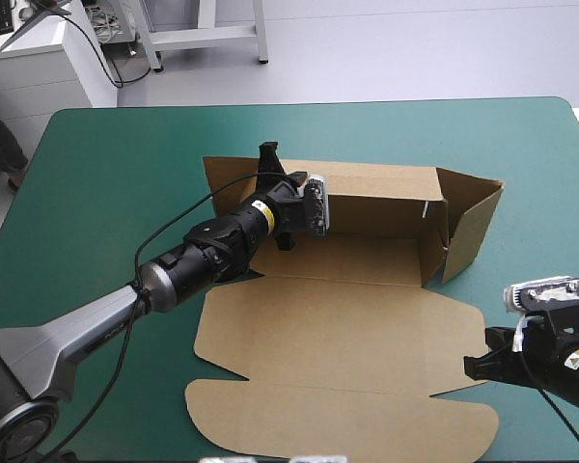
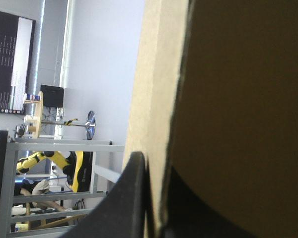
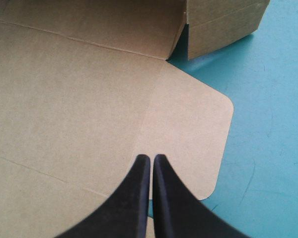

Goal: Fold the box

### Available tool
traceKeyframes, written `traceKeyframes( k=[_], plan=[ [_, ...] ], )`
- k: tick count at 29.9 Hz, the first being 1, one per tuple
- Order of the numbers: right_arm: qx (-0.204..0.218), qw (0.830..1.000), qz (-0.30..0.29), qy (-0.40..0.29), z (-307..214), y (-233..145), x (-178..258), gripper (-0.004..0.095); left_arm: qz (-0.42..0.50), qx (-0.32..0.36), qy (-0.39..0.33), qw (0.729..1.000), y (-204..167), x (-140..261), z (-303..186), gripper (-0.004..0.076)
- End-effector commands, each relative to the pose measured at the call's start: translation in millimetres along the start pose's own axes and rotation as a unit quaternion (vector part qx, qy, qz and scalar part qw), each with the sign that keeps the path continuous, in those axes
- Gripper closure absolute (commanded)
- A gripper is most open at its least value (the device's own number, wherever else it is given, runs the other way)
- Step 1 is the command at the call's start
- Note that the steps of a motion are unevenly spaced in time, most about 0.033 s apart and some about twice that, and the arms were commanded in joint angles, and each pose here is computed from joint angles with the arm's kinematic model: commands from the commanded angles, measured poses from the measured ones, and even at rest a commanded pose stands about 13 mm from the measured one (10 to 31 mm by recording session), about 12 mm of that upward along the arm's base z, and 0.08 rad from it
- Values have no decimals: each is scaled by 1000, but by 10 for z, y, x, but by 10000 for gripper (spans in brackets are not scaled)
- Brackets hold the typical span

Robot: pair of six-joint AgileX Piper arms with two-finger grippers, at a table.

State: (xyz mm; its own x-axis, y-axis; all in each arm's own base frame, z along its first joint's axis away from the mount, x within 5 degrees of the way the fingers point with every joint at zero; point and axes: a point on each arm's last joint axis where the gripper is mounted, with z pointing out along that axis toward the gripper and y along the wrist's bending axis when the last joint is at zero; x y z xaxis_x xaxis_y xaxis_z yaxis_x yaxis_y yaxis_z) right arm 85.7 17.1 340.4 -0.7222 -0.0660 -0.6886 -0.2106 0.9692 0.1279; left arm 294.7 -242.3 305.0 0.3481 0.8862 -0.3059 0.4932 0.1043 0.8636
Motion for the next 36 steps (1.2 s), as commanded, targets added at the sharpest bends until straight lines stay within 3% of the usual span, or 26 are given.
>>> traceKeyframes(
  k=[1, 8, 14, 28, 31, 36],
  plan=[
    [4, 999, 3, -39, -44, 2, -95, 908, -40, -28, 75, 996, 56, 120, -22, 733],
    [6, 999, 2, -41, -44, -1, -99, 908, -24, -55, 160, 985, -153, -16, 18, 733],
    [11, 999, 0, -40, -44, -10, -97, 908, -25, -60, 136, 989, -256, -228, -9, 732],
    [14, 999, -1, -39, -45, -15, -96, 898, -24, -76, 123, 989, -224, -247, -5, 732],
    [12, 999, 5, -40, -45, -13, -97, 808, -20, -78, 122, 989, -219, -249, -5, 732],
    [5, 999, 29, -43, -42, -2, -101, 453, -19, -79, 123, 989, -217, -248, -5, 732]
  ],
)
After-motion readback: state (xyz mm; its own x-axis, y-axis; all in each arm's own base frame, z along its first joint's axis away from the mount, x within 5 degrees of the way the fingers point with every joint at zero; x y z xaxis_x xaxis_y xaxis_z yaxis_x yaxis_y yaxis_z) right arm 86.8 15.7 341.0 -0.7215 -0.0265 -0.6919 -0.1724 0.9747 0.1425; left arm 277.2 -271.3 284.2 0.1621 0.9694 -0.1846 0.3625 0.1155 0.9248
